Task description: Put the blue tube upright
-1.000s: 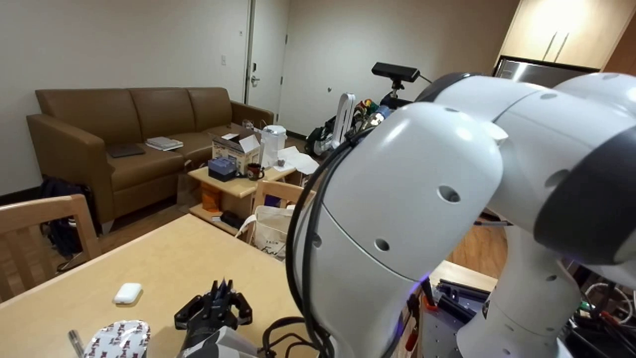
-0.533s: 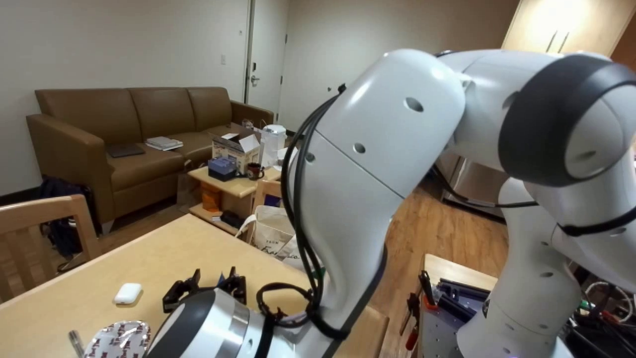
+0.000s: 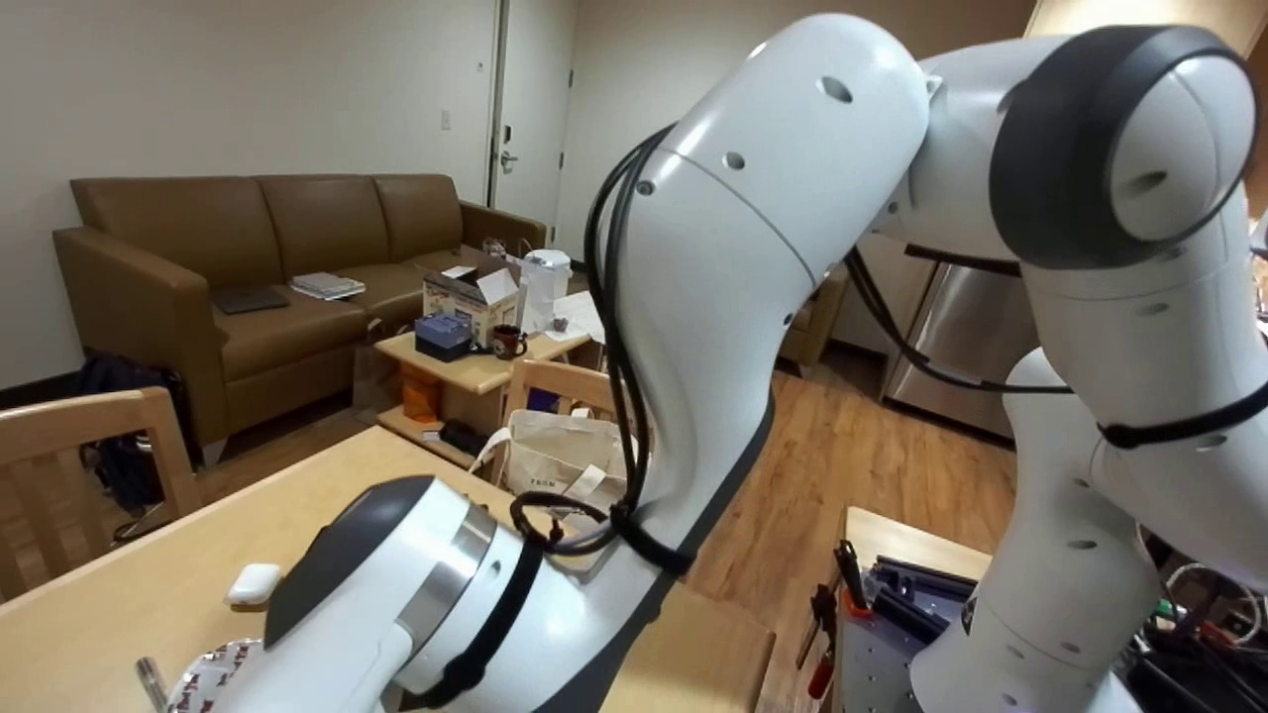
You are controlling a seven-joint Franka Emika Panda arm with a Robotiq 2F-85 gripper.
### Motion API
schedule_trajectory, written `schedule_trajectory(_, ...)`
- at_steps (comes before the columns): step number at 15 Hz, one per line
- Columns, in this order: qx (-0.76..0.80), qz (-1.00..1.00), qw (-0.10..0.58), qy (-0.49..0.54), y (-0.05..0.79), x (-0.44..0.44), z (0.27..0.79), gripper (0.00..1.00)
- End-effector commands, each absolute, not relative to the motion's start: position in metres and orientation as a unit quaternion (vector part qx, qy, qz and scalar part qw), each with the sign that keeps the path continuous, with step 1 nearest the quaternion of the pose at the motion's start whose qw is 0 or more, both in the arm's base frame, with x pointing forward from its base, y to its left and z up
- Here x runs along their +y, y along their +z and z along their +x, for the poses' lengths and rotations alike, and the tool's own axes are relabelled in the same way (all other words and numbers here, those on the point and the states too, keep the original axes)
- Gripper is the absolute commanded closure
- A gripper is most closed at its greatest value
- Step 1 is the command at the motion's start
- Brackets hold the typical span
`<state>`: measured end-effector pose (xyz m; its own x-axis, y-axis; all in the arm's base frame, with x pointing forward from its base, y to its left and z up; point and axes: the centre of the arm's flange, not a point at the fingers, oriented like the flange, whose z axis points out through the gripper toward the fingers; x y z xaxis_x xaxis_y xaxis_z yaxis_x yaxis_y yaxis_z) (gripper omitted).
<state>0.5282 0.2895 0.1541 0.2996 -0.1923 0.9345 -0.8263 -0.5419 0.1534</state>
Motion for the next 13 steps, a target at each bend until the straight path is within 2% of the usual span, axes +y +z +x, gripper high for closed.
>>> schedule_trajectory(1, -0.301, 0.796, 0.298, 0.432, 0.194, 0.27, 0.527, 0.0)
schedule_trajectory(11, -0.206, 0.919, 0.106, 0.319, 0.194, 0.223, 0.511, 0.0)
schedule_trajectory(12, -0.238, 0.902, 0.13, 0.335, 0.191, 0.241, 0.523, 0.0)
schedule_trajectory(13, -0.231, 0.91, 0.117, 0.325, 0.189, 0.235, 0.52, 0.0)
